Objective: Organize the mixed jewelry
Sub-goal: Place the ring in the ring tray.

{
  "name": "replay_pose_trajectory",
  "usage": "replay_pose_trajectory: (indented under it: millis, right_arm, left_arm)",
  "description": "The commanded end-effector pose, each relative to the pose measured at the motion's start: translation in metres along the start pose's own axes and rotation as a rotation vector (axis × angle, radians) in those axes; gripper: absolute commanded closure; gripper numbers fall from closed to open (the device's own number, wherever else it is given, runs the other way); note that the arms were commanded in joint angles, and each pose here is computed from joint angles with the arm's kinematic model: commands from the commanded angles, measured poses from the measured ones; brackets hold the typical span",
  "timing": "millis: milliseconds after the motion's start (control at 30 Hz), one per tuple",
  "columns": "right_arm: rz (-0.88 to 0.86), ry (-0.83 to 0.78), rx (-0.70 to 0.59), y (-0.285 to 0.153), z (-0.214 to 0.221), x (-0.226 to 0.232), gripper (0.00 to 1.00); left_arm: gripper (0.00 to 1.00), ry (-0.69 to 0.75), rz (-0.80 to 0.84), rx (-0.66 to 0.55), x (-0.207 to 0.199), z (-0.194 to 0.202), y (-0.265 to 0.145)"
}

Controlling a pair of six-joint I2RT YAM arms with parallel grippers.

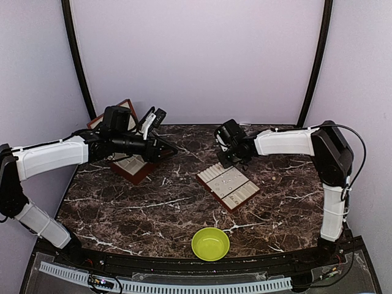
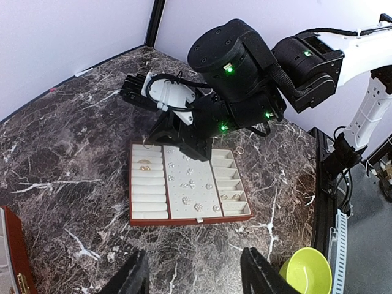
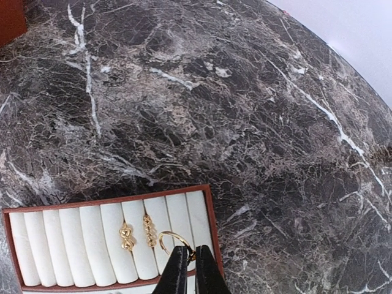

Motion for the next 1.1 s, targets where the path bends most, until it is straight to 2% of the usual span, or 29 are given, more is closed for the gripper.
replay_pose_trajectory:
  millis: [0,1067]
  right_arm:
    - [0.054,0.011,0.028,0.006,-0.001,-0.005,0.94]
    - [0.189,-0.071,0.161,0.028,0.014,0.006,0.90]
  left_arm:
    - [0.46,0.012,0.001,-0.037,-0.008,-0.012,-0.013]
    - [0.46,-0.016,-0.031,-0.048,-0.011,-0.016,-0.024]
Point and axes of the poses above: each gripper's point midway between its finger pads, its own y axis out along the fingers, its own x axis along the line the jaws close on, z = x × y, the point moved 1 cm from there along -y, back along the fingers, and after that the axes turned 8 degrees about -y, right-handed, at the moved point
